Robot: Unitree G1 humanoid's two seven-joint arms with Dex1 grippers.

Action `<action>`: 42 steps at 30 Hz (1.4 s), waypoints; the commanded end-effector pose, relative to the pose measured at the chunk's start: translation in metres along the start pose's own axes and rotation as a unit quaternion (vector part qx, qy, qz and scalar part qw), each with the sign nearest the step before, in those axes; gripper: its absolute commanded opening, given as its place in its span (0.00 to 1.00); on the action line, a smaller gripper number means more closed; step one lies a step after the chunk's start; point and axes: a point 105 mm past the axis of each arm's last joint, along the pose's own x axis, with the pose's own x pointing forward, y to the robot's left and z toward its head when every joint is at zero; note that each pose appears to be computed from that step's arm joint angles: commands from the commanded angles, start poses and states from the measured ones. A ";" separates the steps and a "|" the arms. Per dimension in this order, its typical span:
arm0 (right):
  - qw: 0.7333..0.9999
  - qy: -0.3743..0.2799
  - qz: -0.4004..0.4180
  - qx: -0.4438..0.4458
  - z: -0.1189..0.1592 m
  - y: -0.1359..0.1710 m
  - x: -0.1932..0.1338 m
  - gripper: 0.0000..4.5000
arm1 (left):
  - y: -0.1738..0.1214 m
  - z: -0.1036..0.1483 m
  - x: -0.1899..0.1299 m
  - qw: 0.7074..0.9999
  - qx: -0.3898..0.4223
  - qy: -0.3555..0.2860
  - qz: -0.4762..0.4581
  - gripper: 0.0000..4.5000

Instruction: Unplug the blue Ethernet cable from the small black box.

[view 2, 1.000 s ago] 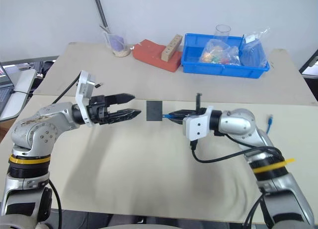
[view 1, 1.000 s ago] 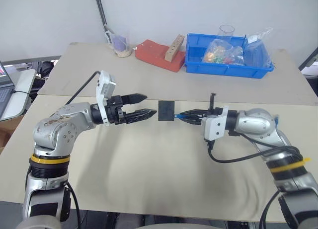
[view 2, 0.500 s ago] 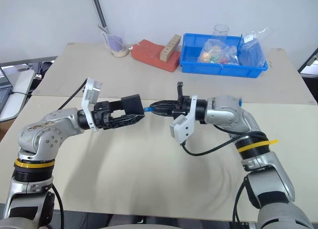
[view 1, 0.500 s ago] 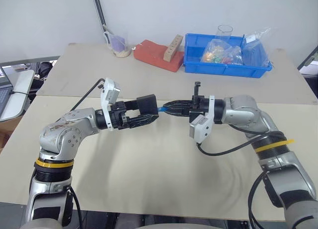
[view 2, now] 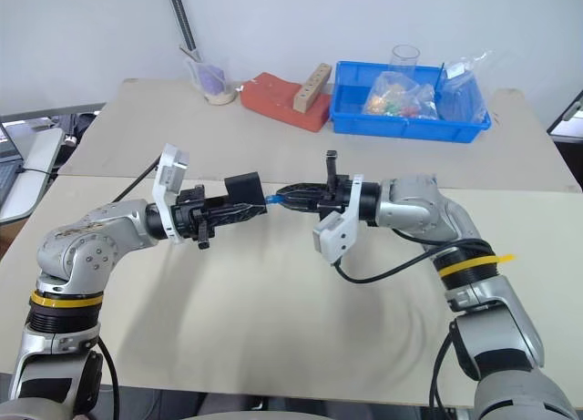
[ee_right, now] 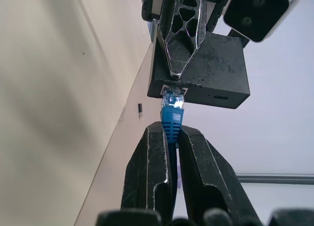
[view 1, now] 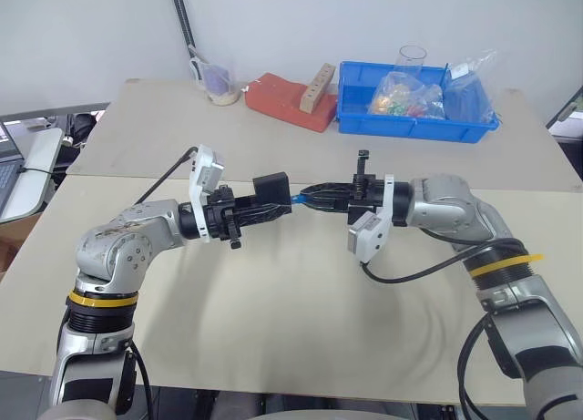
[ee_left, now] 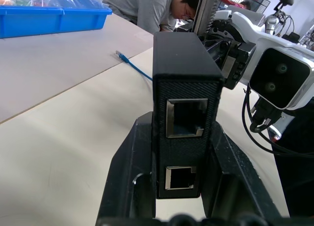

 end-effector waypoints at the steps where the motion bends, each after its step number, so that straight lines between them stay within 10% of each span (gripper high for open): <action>1: 0.992 -0.024 0.046 0.112 0.008 0.000 -0.010 0.38 | 0.001 0.013 -0.003 0.999 0.047 0.003 -0.007 0.14; 5: 0.951 -0.040 0.080 0.295 0.015 -0.006 -0.020 0.68 | 0.002 0.009 -0.005 0.997 0.070 0.020 -0.020 0.14; 7: 0.886 -0.055 0.076 0.454 0.018 -0.024 -0.024 0.83 | 0.001 0.009 -0.006 0.996 0.080 0.029 -0.031 0.14; 14: 0.736 -0.016 0.108 0.669 0.011 -0.032 -0.017 0.83 | 0.000 0.012 -0.001 0.992 0.105 0.037 -0.056 0.14; 42: 0.724 0.003 0.114 0.680 0.005 -0.021 0.005 0.83 | -0.012 0.015 0.006 0.989 0.117 0.042 -0.083 0.14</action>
